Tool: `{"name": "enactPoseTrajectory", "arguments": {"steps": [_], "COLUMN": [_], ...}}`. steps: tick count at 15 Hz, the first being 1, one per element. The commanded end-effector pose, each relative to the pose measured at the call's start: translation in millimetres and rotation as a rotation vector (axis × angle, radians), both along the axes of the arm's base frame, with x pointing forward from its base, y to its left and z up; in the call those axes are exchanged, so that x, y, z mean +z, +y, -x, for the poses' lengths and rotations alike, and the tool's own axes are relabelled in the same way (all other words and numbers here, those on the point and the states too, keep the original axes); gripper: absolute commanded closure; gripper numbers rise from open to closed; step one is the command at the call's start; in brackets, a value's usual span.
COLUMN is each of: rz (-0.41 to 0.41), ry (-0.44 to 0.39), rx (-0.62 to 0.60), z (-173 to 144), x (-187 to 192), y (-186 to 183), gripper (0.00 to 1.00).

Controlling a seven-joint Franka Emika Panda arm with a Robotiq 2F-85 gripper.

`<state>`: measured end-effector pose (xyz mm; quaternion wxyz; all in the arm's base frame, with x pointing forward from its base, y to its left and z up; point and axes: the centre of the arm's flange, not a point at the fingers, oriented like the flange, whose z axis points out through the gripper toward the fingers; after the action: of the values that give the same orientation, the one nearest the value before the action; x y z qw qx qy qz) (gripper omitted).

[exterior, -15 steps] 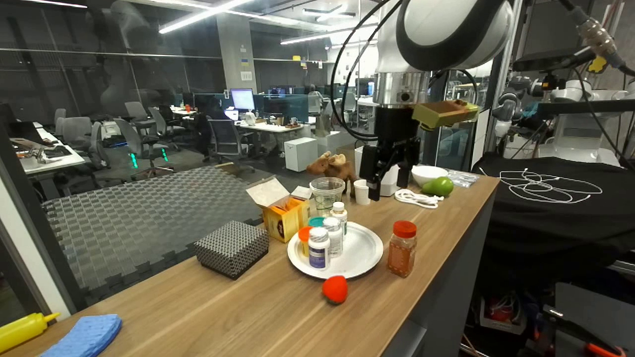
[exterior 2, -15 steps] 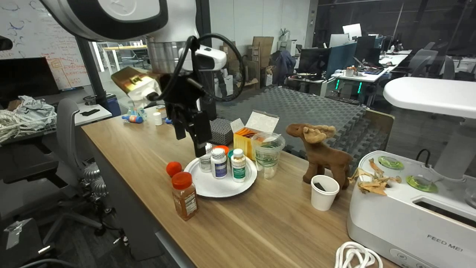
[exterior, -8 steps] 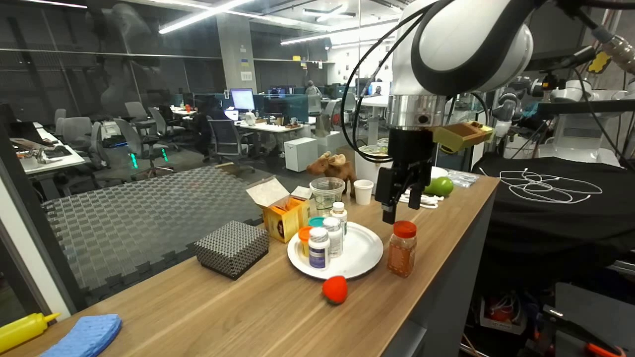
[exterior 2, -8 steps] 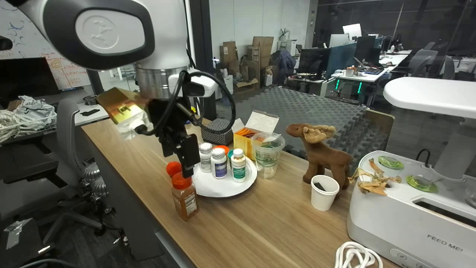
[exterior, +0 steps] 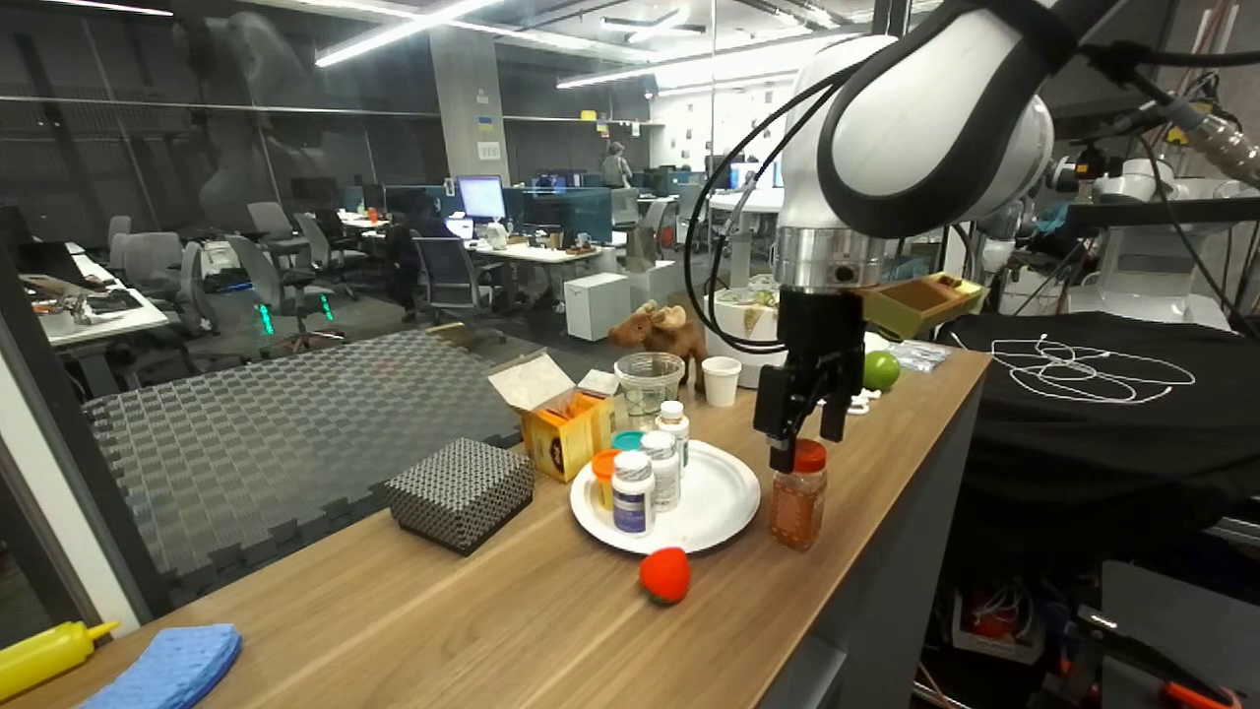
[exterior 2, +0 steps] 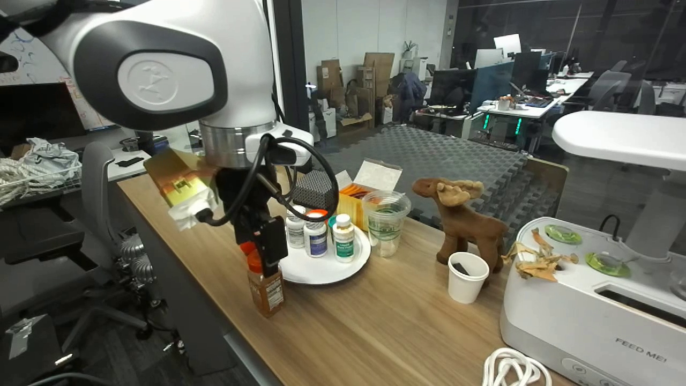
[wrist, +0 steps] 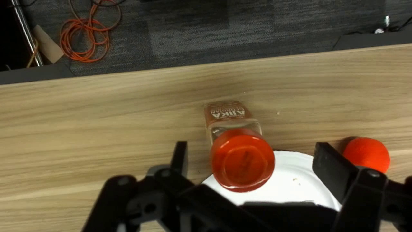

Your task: Pick up all the objects surrounding the white plate and arrange them on the plate

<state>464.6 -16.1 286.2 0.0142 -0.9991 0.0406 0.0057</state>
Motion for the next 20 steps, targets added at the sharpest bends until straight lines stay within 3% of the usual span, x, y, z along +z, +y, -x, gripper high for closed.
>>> {"name": "enactPoseTrajectory", "arguments": {"steps": [1, 2, 3, 5, 11, 20], "rz": [0.016, 0.021, 0.024, 0.031, 0.065, 0.101], "ry": [-0.029, -0.032, -0.033, -0.039, -0.047, -0.056], "rx": [-0.024, -0.025, -0.025, -0.026, -0.039, -0.076], "z": [-2.5, -3.5, -4.0, -4.0, -3.8, -12.5], "x": [-4.1, -5.7, -7.0, -8.1, -4.3, 21.9], "y": [0.1, -0.3, -0.7, -1.6, -4.3, -18.7], "gripper": [0.0, 0.01, 0.25, 0.3, 0.76, 0.76]}}
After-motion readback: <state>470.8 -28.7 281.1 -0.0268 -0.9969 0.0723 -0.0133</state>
